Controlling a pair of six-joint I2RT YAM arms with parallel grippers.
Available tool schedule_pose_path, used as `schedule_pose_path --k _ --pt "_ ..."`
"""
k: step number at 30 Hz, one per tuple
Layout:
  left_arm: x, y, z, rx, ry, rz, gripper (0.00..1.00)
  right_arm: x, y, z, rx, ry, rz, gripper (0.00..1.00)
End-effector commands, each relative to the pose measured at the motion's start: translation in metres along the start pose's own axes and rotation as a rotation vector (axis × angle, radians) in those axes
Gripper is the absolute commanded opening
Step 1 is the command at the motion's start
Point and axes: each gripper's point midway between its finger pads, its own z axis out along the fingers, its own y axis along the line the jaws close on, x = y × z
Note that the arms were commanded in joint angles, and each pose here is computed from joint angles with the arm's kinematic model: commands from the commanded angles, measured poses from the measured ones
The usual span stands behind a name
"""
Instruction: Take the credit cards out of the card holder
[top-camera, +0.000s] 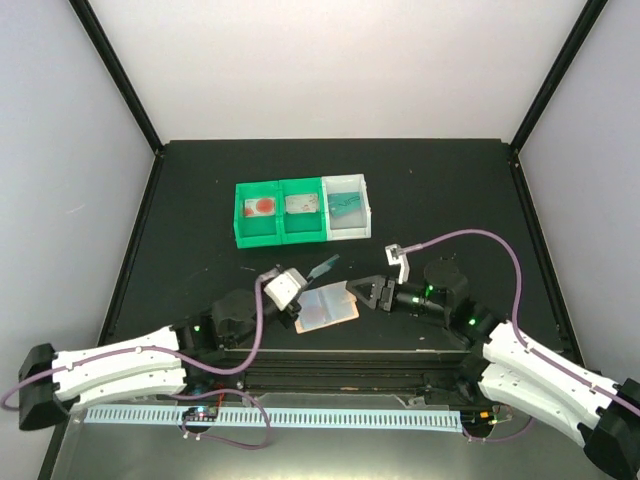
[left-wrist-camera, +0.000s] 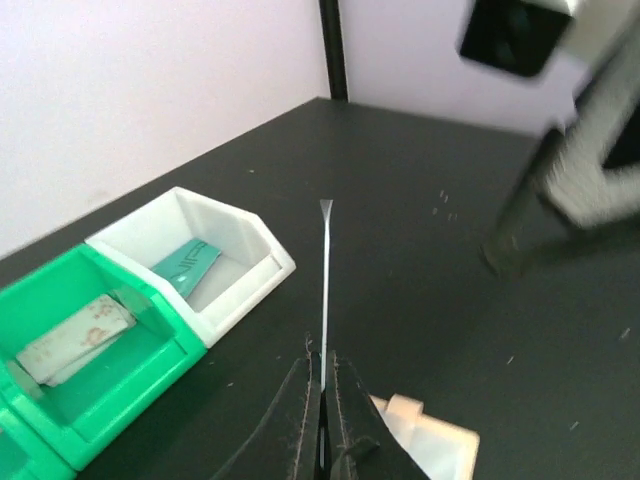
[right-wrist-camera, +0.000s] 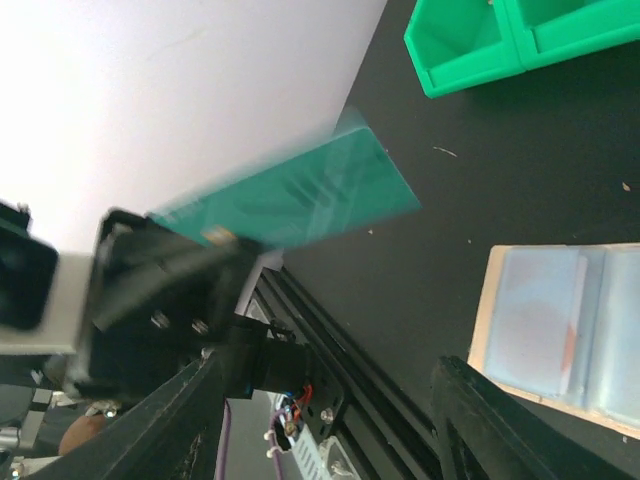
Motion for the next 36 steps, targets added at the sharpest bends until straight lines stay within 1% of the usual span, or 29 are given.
schedule_pose_path --k 1,7,10,12,15,19,22,28,33,36 --pt "-0.016 -0.001 -0.010 0.137 -0.054 -0.278 0.01 0.001 0.002 -0.001 -0.065 -0.041 -0.069 0.57" --pt "-0.040 0.008 -0.027 0.194 -0.148 -0.515 0.02 0.000 0.017 -0.003 -0.172 -0.064 -0.070 0.56" --pt "-0.043 0.014 -0.030 0.194 -0.146 -0.687 0.02 -0.003 0.029 -0.006 -0.231 -0.080 -0.076 0.57" --pt "-0.046 0.010 -0.031 0.234 -0.144 -0.774 0.01 -0.006 0.038 -0.009 -0.275 -0.092 -0.082 0.59" --pt "-0.051 0.003 -0.031 0.286 -0.145 -0.865 0.02 -0.006 0.045 -0.009 -0.308 -0.086 -0.079 0.60" --pt "-0.054 -0.002 -0.031 0.349 -0.163 -0.981 0.02 -0.006 0.046 -0.008 -0.320 -0.084 -0.065 0.58" --pt "-0.054 -0.008 -0.032 0.401 -0.171 -1.038 0.02 -0.006 0.041 -0.006 -0.303 -0.084 -0.050 0.57" --pt "-0.052 -0.015 -0.028 0.434 -0.144 -1.068 0.01 -0.005 0.033 -0.003 -0.283 -0.083 -0.016 0.57" --pt "-0.052 -0.017 -0.026 0.452 -0.152 -1.099 0.01 -0.002 0.030 -0.003 -0.286 -0.076 0.003 0.51" --pt "-0.048 -0.017 -0.025 0.451 -0.156 -1.122 0.02 0.000 0.027 -0.003 -0.285 -0.077 0.014 0.43"
